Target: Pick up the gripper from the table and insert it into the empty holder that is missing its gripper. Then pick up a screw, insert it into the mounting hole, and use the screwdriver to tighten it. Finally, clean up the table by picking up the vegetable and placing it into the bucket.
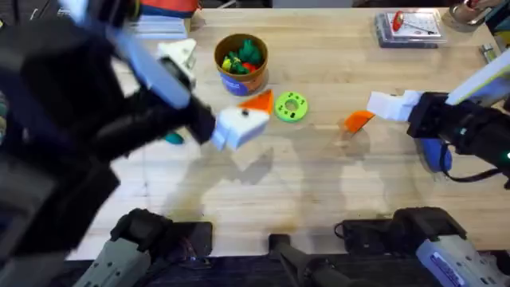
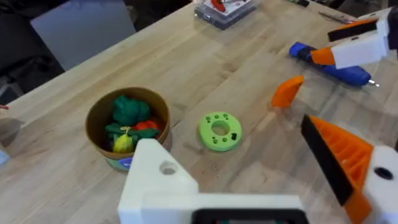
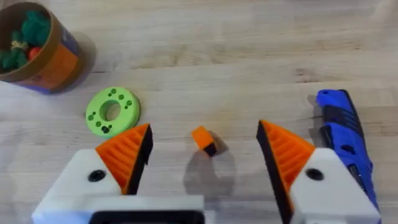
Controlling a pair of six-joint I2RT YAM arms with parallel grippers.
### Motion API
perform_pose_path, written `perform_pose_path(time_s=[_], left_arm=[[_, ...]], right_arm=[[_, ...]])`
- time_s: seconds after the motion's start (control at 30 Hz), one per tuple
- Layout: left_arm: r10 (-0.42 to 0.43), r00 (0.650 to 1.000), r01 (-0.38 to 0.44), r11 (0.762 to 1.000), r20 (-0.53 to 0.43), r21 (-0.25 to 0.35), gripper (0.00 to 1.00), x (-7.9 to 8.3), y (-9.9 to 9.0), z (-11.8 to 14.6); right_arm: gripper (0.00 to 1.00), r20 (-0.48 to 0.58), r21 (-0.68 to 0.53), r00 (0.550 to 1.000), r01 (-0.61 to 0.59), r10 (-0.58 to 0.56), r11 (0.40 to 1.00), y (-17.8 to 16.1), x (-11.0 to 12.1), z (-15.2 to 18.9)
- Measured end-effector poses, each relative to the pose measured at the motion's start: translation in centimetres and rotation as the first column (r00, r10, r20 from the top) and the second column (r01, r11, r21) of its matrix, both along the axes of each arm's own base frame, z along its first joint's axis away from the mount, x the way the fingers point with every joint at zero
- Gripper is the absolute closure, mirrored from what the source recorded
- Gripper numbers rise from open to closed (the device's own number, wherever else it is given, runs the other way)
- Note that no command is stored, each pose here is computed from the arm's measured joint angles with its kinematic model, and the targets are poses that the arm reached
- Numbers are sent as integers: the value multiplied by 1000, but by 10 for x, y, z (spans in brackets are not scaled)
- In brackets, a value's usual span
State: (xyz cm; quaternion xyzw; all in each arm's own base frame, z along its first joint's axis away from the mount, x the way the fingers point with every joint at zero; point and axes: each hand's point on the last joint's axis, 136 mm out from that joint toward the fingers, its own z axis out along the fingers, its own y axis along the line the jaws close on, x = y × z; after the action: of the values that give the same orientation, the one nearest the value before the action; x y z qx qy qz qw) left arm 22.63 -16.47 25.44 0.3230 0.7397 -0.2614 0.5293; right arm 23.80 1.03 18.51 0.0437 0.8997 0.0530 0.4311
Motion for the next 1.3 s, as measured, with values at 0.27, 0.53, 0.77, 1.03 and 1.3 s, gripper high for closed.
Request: perform_pose_path(time_s=[0.27, 0.53, 0.77, 1.03, 1.3], left_arm=[[-9, 984, 13, 1000, 180, -21, 15, -43, 14, -28], [7, 924, 25, 997, 382, -79, 15, -48, 15, -43], [16, 900, 28, 995, 436, -95, 15, -41, 13, -62], [43, 939, -22, 998, 341, -65, 15, -35, 21, -86], [65, 960, -37, 994, 273, -104, 14, -33, 24, -91]], right_arm=[[9, 0, 1, 1000, -1, 1, 1000, 0, 0, 0], [9, 0, 1, 1000, -1, 1, 1000, 0, 0, 0], [9, 0, 1, 1000, -2, 2, 1000, 0, 0, 0], [7, -1, 1, 1000, -1, 1, 1000, 0, 0, 0], [7, 0, 1, 1000, -1, 1, 1000, 0, 0, 0]])
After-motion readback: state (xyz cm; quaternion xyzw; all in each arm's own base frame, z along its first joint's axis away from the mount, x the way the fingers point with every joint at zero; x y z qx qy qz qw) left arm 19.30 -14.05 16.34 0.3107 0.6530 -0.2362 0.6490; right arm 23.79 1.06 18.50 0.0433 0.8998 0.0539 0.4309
